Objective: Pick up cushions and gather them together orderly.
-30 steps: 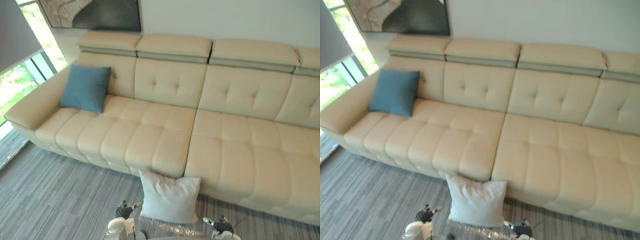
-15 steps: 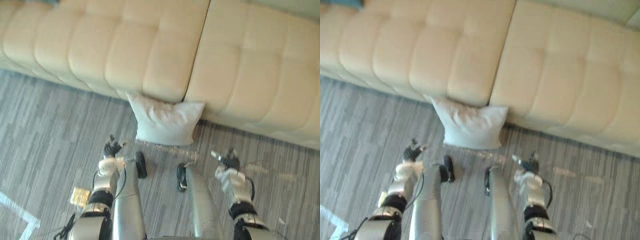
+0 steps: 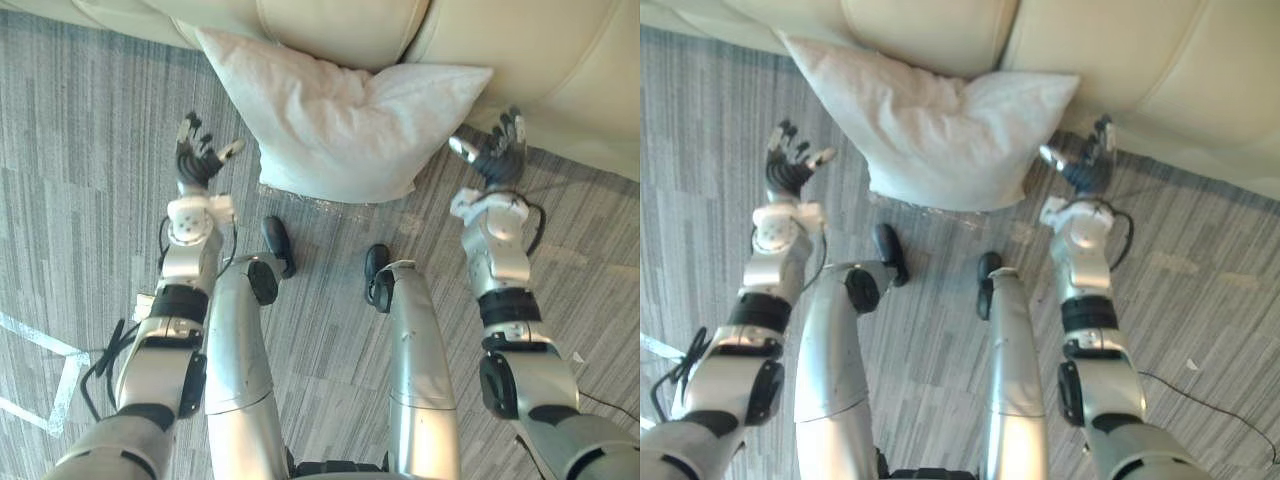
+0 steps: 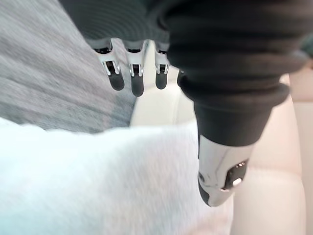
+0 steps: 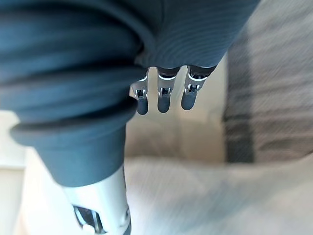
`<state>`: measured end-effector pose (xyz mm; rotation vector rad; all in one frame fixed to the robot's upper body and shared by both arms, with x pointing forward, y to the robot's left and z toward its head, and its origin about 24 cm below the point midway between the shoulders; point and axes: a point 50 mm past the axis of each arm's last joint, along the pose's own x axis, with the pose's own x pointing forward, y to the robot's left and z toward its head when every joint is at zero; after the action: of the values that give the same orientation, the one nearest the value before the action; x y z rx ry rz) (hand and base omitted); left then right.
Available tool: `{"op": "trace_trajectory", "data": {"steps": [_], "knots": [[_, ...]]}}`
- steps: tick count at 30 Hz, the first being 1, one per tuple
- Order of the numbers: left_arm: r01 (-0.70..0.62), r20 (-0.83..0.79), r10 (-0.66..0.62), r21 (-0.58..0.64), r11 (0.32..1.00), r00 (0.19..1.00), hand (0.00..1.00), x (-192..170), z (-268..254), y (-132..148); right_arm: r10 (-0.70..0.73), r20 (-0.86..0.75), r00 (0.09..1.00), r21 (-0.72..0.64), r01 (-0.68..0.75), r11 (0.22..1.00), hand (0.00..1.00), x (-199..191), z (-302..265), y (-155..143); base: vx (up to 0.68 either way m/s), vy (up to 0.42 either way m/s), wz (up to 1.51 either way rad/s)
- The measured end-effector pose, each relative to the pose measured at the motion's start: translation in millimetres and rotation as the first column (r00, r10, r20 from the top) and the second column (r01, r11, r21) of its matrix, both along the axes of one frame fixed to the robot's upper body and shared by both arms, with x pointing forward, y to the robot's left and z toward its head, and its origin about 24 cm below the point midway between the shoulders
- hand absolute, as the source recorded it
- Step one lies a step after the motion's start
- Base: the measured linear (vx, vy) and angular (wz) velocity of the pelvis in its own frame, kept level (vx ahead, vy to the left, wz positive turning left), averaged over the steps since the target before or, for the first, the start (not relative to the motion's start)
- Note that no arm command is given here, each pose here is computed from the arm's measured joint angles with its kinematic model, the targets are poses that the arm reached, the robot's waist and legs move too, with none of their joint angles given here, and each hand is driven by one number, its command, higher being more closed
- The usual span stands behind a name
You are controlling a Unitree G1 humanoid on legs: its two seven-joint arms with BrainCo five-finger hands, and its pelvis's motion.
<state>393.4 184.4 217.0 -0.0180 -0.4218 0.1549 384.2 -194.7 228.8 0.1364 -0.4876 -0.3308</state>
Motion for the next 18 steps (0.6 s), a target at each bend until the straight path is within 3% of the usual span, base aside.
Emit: {"op": "trace_trajectory", "data": {"steps": [5, 6, 7, 12, 18], "knots": [[0.022, 0.065, -0.025, 0.046, 0.999, 0.998, 0.00, 3.3, 27.2, -24.3, 0.005, 0.058, 0.998, 0.053, -0.008, 0.999, 0.00, 0.2, 13.4, 8.0, -0.04, 0.040, 0.00], [0.019, 0.068, -0.022, 0.049, 0.999, 0.997, 0.00, 3.4, 28.1, -27.3, 0.006, 0.061, 0.998, 0.078, -0.011, 0.997, 1.00, 0.7, 13.6, 13.6, -0.02, 0.030, 0.06], [0.014, 0.070, -0.017, 0.043, 0.999, 0.997, 1.00, 3.4, 28.4, -30.2, 0.005, 0.068, 0.998, 0.099, -0.012, 0.995, 1.00, 0.8, 15.2, 15.2, -0.01, 0.026, 0.09], [0.016, 0.100, -0.010, -0.054, 0.998, 0.995, 1.00, -0.5, 33.1, -51.8, 0.012, 0.078, 0.997, 0.194, -0.027, 0.981, 1.00, 1.3, 17.1, 20.5, 0.00, 0.009, 0.03], [0.024, 0.095, -0.013, -0.113, 0.993, 0.995, 1.00, -2.1, 31.6, -60.9, 0.068, 0.041, 0.997, 0.205, -0.075, 0.976, 1.00, 3.5, 9.3, 34.1, -0.01, -0.002, 0.03]]}}
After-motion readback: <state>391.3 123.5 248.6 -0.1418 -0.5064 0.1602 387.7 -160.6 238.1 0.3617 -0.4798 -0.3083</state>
